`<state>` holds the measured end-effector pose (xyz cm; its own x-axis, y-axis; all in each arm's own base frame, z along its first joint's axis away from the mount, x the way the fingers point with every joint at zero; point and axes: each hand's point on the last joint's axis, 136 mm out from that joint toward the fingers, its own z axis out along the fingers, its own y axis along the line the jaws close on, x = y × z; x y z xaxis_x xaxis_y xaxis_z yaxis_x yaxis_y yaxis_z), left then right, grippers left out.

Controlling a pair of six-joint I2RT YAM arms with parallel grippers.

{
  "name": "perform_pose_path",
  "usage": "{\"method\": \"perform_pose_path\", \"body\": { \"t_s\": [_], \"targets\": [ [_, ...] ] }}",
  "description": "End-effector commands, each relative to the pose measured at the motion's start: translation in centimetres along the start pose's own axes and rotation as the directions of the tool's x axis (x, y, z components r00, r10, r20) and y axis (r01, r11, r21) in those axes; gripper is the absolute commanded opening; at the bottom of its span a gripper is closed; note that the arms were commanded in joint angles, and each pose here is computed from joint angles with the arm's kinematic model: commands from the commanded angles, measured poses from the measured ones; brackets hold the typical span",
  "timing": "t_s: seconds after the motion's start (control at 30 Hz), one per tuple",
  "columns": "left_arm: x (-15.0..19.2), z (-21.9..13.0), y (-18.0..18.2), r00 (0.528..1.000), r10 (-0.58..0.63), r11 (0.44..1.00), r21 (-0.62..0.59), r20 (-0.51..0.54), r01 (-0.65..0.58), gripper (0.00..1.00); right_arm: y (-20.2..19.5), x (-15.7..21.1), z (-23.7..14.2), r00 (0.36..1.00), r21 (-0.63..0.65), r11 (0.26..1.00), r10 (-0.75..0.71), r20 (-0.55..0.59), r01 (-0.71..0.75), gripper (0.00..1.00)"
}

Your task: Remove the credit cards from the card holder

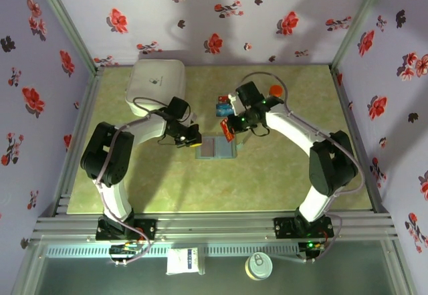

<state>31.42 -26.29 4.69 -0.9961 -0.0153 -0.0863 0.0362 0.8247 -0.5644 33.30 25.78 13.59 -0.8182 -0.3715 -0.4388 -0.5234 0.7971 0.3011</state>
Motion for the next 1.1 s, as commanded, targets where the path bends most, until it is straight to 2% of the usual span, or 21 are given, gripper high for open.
{"method": "perform_pose_path", "body": {
  "t_s": [0.0, 0.07, 0.2, 0.27, 0.4, 0.8, 1.07],
  "targets": [
    [0.4, -0.6, 0.5, 1.0, -0.007, 1.0, -0.012, 0.006, 0.007, 0.04, -1.2, 0.6, -0.7, 0.938, 0.037, 0.941, -0.333, -0.099, 0.337, 0.06],
    [0.6, -0.5, 0.7, 1.0, -0.005, 1.0, -0.017, -0.002, 0.005, 0.04, -1.3, 0.2, -1.0, 0.881, 0.027, 0.885, -0.459, -0.115, 0.465, 0.05],
    [1.2, -0.4, 1.4, 1.0, -0.015, 0.999, -0.028, -0.006, 0.015, 0.04, -2.2, -0.9, -1.2, 0.726, 0.043, 0.73, -0.67, -0.156, 0.682, 0.0],
    [1.4, -0.4, 1.6, 1.0, -0.018, 0.999, -0.032, -0.01, 0.018, 0.03, -3.2, -1.7, -1.2, 0.681, 0.071, 0.681, -0.709, -0.184, 0.729, 0.0],
    [1.7, -0.9, 2.0, 1.0, -0.022, 0.999, -0.04, 0.005, 0.022, 0.03, -3.9, -3.0, -1.0, 0.608, 0.034, 0.614, -0.77, -0.19, 0.788, 0.0],
    [1.9, -2.4, 2.4, 0.999, -0.033, 0.998, -0.052, 0.039, 0.035, 0.04, -6.8, -10.0, 0.5, 0.583, 0.054, 0.581, -0.806, -0.1, 0.812, 0.0],
    [2.1, -2.6, 2.9, 0.998, -0.045, 0.997, -0.062, 0.043, 0.048, 0.04, -8.2, -13.2, 2.2, 0.579, 0.071, 0.576, -0.814, -0.05, 0.815, 0.0]
  ]
}}
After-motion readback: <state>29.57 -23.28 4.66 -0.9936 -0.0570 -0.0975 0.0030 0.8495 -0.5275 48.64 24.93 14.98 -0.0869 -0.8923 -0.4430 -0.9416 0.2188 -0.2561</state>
